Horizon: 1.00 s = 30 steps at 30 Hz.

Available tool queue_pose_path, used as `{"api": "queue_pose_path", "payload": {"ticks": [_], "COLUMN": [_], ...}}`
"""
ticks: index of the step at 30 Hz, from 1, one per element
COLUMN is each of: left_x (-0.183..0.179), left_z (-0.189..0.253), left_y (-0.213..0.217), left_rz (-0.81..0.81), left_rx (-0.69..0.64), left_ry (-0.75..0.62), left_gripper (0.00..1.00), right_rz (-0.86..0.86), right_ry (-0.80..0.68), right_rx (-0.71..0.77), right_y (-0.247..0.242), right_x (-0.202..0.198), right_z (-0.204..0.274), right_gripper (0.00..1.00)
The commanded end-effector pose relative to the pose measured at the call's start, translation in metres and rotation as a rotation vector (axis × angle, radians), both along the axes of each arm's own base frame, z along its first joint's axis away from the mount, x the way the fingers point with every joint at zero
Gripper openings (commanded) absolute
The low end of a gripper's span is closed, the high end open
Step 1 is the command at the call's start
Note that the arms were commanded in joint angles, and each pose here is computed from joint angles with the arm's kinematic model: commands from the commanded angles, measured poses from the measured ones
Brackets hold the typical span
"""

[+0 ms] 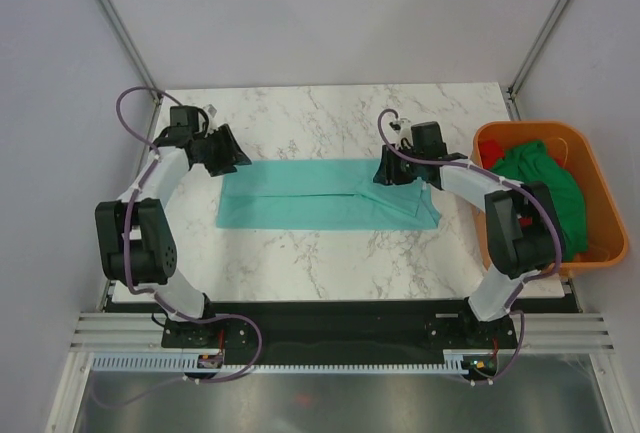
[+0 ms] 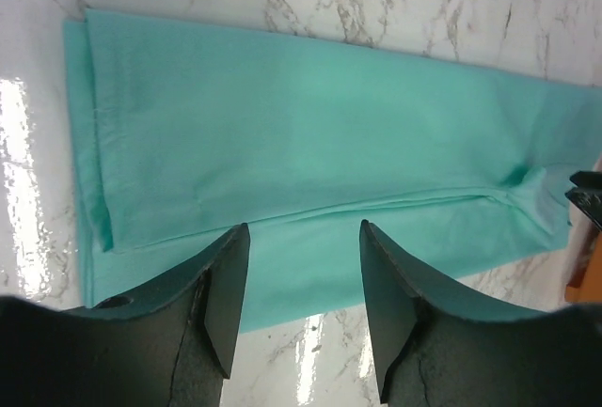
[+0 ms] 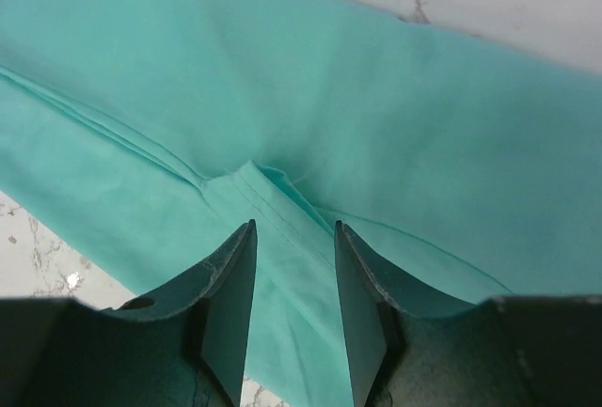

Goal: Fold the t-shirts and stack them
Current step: Fold the tshirt

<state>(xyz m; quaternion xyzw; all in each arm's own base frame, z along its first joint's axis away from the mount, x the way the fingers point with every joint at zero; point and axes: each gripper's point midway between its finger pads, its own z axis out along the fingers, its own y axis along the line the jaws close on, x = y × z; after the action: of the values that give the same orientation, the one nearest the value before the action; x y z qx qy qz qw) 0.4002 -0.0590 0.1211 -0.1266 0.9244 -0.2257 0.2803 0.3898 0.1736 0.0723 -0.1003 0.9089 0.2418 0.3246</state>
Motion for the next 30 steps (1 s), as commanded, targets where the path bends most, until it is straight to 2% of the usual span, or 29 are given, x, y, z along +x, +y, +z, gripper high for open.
{"api": "queue_pose_path", "payload": {"ticks": [1, 4, 13, 17, 18, 20, 21, 22, 25, 30], "left_x": [-0.013, -0.024, -0.041, -0.040, -0.040, -0.041, -0.041, -0.041, -0.043, -0.045], "left_z": [0.006, 0.004, -0.001, 0.001, 0.000, -0.002, -0.002, -0.002, -0.002, -0.003], "left_y": [-0.021, -0.029, -0.028, -0.028, -0.028, -0.029, -0.030, -0.030, -0.032, -0.031], "left_rz": [-0.053, -0.070, -0.087, -0.087, -0.085, -0.088, -0.089, -0.090, -0.095, -0.093], "left_rx": [-0.112, -0.152, -0.108, -0.087, -0.082, -0.087, -0.089, -0.090, -0.089, -0.085], "left_ry": [0.018, 0.038, 0.025, 0.009, 0.012, 0.018, 0.020, 0.019, 0.019, 0.020], "left_gripper": [0.58, 0.57, 0.57, 0.57, 0.57, 0.57, 0.57, 0.57, 0.57, 0.57], "right_rz": [0.147, 0.200, 0.237, 0.087, -0.029, -0.063, -0.108, -0.140, -0.157, -0.225], "right_ry": [-0.090, -0.078, -0.040, 0.000, -0.002, -0.005, -0.032, -0.072, -0.095, -0.124], "right_rx": [0.034, 0.038, 0.039, 0.022, 0.041, 0.034, 0.057, 0.019, -0.008, -0.108], "right_y": [0.029, 0.043, 0.059, 0.059, 0.059, 0.071, 0.078, 0.085, 0.095, 0.077], "right_x": [0.013, 0.014, -0.002, -0.024, -0.020, -0.047, -0.048, -0.055, -0.072, -0.069], "right_z": [0.014, 0.005, 0.003, 0.005, 0.007, 0.000, 0.005, 0.005, 0.005, 0.013], "right_gripper": [0.46, 0.47, 0.49, 0.48, 0.47, 0.46, 0.46, 0.47, 0.47, 0.47]}}
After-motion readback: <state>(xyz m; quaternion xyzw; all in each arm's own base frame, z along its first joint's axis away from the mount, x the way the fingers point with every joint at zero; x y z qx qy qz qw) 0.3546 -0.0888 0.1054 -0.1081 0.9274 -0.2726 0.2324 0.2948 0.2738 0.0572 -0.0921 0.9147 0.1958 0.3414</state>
